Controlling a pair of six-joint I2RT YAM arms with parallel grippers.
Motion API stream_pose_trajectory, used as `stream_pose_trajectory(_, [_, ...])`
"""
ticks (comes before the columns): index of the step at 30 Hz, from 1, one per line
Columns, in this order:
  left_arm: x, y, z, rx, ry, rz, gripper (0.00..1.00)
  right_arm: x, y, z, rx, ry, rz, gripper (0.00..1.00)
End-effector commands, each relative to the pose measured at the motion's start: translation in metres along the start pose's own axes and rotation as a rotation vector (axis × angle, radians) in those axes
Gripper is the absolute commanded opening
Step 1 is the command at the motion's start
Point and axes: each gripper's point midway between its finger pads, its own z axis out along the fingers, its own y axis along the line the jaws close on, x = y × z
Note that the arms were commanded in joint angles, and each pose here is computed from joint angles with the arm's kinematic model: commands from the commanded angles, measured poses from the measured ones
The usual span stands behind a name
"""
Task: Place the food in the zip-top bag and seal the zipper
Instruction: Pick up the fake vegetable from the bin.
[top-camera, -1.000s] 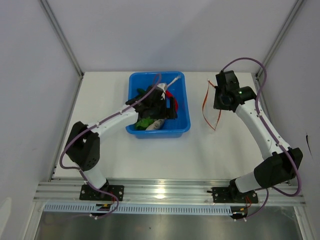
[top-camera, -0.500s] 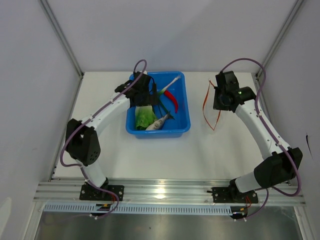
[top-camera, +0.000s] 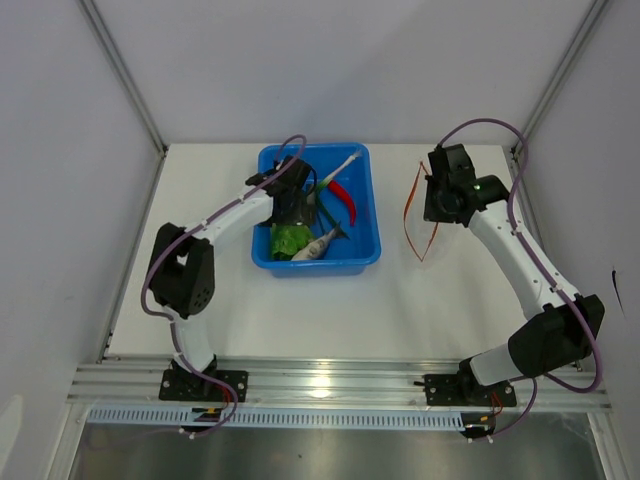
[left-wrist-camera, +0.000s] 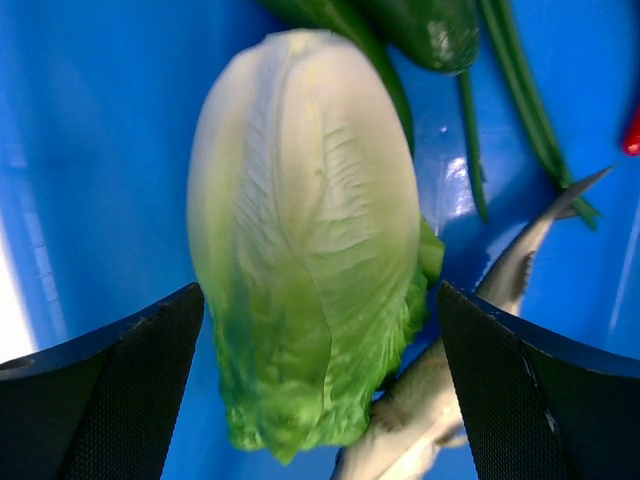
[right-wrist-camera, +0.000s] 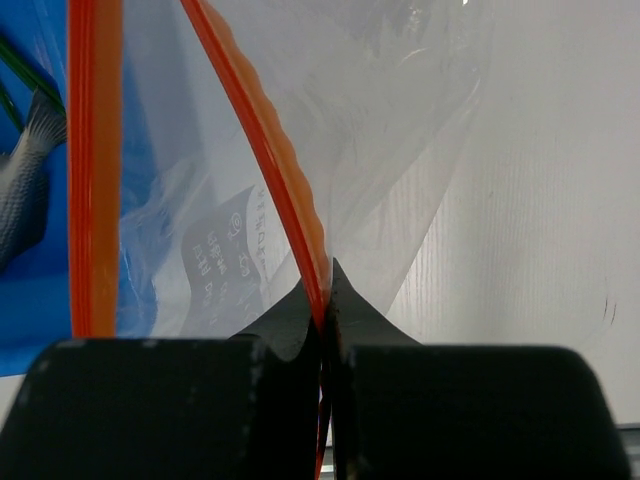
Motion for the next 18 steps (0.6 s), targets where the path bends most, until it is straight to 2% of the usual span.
stream_pose_trajectory(1, [0.004, -0.008, 0.003, 0.002, 0.019, -0.014, 1.00, -0.008, 0.005, -0.009, -0.029, -0.049, -0.003, 0.00])
stream_pose_trajectory(13, [0.030, -0.019, 0.032, 0.008, 0.109, -0.020, 0.99, -0.005, 0.010, -0.008, -0.029, -0.049, -0.016, 0.00])
stream_pose_trajectory(15, [0.029, -0.021, 0.035, 0.018, 0.098, -0.025, 0.96, -0.004, 0.009, -0.008, -0.026, -0.046, -0.016, 0.00])
stream_pose_trajectory(18, [0.026, -0.022, 0.034, 0.030, 0.082, -0.030, 0.83, -0.001, 0.009, -0.006, -0.025, -0.037, -0.019, 0.00])
